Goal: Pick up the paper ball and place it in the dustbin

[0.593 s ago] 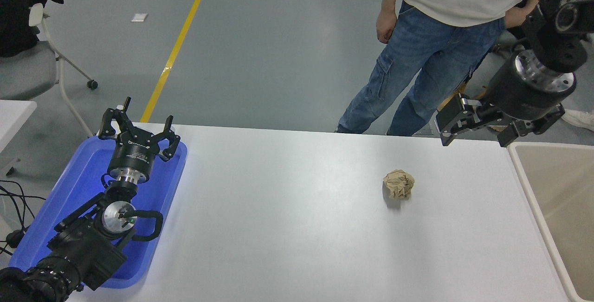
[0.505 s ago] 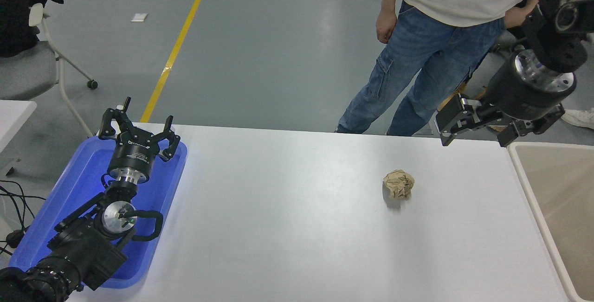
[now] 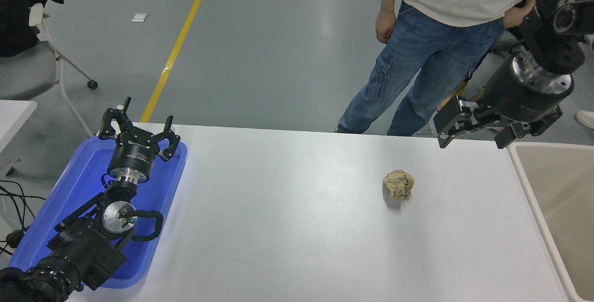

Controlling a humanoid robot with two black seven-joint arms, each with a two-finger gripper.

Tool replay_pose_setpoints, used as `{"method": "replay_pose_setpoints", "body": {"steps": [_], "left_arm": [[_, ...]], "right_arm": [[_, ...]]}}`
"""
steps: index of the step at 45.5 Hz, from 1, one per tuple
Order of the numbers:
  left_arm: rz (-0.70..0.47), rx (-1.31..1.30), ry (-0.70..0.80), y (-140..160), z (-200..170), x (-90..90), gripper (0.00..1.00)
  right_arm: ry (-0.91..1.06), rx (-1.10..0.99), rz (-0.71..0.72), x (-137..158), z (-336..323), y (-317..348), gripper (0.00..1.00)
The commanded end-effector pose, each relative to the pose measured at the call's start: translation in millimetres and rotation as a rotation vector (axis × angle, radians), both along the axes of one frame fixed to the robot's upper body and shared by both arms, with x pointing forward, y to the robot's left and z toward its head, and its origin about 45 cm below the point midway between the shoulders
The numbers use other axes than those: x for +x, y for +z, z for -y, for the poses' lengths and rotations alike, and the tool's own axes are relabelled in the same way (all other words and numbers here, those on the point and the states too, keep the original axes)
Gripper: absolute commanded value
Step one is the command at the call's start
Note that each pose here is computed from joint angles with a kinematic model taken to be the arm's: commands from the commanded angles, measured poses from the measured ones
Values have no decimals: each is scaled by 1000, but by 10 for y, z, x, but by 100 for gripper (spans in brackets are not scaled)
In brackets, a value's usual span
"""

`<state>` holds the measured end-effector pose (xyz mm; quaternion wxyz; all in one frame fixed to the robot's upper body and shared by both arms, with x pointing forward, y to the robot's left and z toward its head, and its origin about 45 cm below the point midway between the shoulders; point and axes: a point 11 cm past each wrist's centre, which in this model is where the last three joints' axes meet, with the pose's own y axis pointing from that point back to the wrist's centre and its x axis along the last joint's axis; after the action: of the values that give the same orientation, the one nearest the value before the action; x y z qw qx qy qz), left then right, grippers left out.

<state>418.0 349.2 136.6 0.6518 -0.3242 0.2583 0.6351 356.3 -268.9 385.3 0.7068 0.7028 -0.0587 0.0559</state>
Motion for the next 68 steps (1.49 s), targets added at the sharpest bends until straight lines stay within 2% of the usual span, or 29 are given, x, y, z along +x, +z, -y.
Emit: {"method": "replay_pose_setpoints", "body": {"steps": [1,36,52,60,68], "left_arm": [[0,0,0,0,0,0,100],[0,1,-1,0,1,0,100],[1,0,0,6,2,5,100],[1,1,-1,6,3,5,100],[0,1,-1,0,1,0,100]], "right_arm": [[6,4,3,5,-26,3,100],[9,17,-1,35,-24,-49,100],[-5,12,88,267,40,130,100],[-8,46,57,301,-8,-116,100],[-33,41,215,616,77,-349,100]]}}
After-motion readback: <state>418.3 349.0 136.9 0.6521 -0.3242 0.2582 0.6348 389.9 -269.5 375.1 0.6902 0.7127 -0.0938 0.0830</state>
